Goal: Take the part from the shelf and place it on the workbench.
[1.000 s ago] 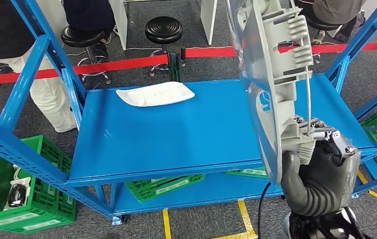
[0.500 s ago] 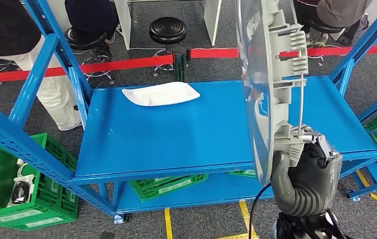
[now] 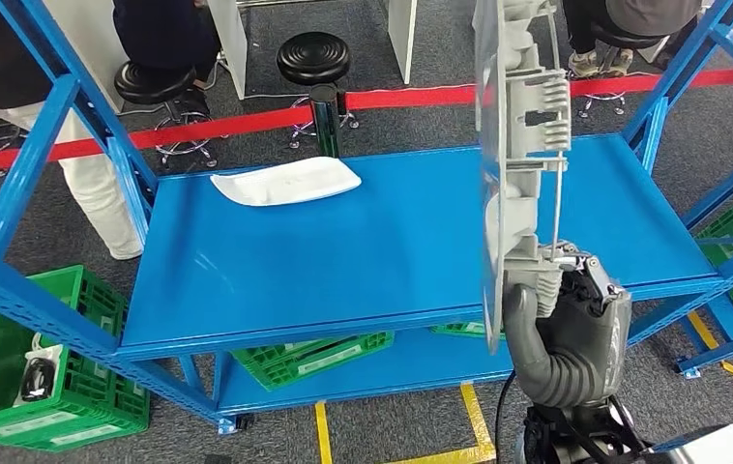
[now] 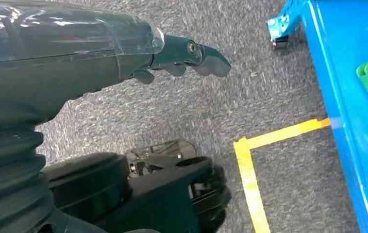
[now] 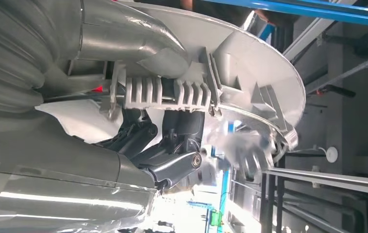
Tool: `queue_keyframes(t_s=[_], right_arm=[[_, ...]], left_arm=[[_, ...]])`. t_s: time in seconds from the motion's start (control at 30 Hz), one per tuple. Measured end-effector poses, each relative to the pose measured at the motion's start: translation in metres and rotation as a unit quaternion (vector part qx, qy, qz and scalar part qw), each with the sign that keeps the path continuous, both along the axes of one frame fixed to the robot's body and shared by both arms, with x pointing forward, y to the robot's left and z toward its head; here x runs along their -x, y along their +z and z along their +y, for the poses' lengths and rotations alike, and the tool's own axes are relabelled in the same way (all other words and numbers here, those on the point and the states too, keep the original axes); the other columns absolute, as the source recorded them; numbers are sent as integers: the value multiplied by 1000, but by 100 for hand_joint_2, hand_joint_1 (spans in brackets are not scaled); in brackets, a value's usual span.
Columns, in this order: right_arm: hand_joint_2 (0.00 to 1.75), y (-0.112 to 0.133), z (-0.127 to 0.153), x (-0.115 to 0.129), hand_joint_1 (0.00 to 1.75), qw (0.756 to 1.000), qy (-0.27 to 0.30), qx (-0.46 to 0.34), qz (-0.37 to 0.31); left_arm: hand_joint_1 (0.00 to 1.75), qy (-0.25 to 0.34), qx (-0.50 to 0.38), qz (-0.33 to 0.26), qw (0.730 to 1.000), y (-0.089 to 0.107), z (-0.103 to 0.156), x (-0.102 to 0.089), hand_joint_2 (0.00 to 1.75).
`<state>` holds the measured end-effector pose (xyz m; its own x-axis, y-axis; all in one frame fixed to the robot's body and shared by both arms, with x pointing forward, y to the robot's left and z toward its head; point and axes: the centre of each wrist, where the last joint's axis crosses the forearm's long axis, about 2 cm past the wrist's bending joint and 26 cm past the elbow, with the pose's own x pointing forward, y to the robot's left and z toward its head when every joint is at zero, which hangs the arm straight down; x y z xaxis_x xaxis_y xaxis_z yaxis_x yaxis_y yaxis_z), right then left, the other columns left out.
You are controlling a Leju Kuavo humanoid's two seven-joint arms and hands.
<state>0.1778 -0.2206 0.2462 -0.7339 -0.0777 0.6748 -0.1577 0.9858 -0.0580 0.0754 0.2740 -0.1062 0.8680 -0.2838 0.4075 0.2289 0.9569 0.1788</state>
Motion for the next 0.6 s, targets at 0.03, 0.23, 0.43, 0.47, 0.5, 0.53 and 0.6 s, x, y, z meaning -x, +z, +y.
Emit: queue_keyframes(t_s=[0.03,0.23,0.43,0.47,0.5,0.53,0.6], right_arm=[[175,0,0,0,175,1000,0,0,1],[175,0,0,-1,175,1000,-1,1,1],[175,0,0,-2,175,1000,0,3,4],[175,-1,0,-2,175,1000,1,3,5],[175,-1,0,-2,175,1000,1,3,6],[175,-1,0,-2,175,1000,2,3,7],[175,-1,0,-2,175,1000,2,4,9]], left_arm=[[0,-1,1,-1,1000,0,-1,0,175],[0,-4,4,-9,1000,0,-3,-1,175],[0,-4,8,-9,1000,0,-7,-1,175],[0,-4,9,-9,1000,0,-8,-1,175],[0,-4,9,-9,1000,0,-8,0,175],[0,-4,9,-9,1000,0,-8,0,175],[0,-5,10,-9,1000,0,-9,0,175]])
